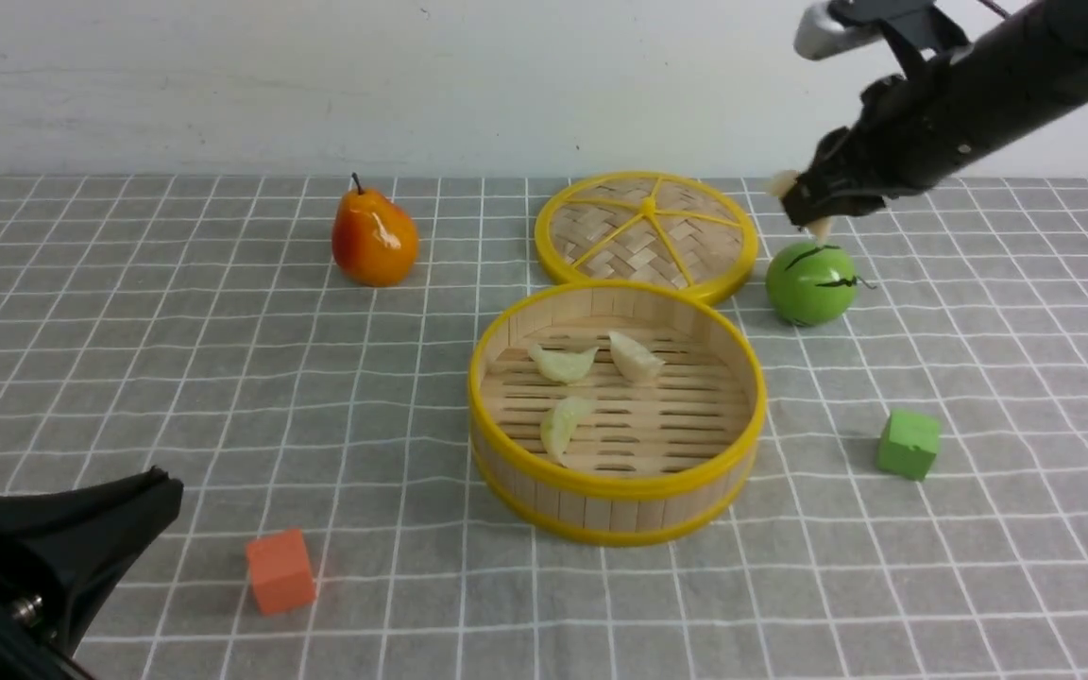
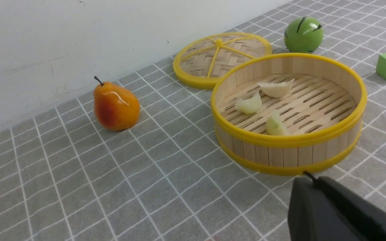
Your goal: Put the dumplings into the steamer on the table with the grey tablecloth.
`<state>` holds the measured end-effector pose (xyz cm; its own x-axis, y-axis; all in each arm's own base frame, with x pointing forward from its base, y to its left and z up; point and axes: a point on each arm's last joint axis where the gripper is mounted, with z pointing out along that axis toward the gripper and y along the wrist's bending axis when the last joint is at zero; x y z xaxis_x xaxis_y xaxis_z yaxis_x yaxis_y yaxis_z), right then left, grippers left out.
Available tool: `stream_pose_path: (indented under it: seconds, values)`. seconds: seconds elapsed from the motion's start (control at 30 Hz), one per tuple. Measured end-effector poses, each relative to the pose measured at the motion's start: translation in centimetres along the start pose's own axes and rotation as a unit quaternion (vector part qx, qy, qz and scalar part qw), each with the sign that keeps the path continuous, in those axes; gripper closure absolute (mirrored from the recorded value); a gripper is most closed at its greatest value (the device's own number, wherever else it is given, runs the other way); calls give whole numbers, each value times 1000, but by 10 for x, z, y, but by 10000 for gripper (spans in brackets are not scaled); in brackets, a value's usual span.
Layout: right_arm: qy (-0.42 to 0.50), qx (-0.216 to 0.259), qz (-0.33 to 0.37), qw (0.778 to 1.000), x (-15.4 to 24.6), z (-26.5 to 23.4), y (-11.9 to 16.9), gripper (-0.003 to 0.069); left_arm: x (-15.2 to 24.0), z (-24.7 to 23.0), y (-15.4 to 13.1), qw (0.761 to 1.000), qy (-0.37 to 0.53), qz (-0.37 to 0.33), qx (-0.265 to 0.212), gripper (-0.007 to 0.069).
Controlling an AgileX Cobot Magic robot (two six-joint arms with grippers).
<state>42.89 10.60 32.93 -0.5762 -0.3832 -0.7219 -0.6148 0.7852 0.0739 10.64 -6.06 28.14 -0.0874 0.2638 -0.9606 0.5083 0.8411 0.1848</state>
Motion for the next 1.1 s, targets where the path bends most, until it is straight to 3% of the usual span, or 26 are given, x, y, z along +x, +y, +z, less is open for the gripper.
stream_pose_path:
  seconds: [0.23,0.47,0.53,0.73,0.83,0.97,1.1]
  values:
    - [66,-96,-90,989,25,82,47,459,-2,0,-1,1000,-12,0,3,639]
    - [147,-101,-110,978,62,134,48,456,-4,0,-1,1000,-21,1,6,639]
    - [152,-98,-101,978,63,136,47,405,-4,0,-1,1000,-23,1,7,639]
    - [163,-66,-117,977,45,119,42,207,-7,0,-2,999,-39,2,11,639]
    - [172,-47,-131,975,29,98,41,165,-7,0,-2,999,-40,2,12,639]
    - [150,-17,-142,978,-2,45,48,164,-7,0,-2,999,-41,2,12,638]
    - [95,6,-147,984,-29,-32,66,229,-6,0,-2,999,-34,2,10,637]
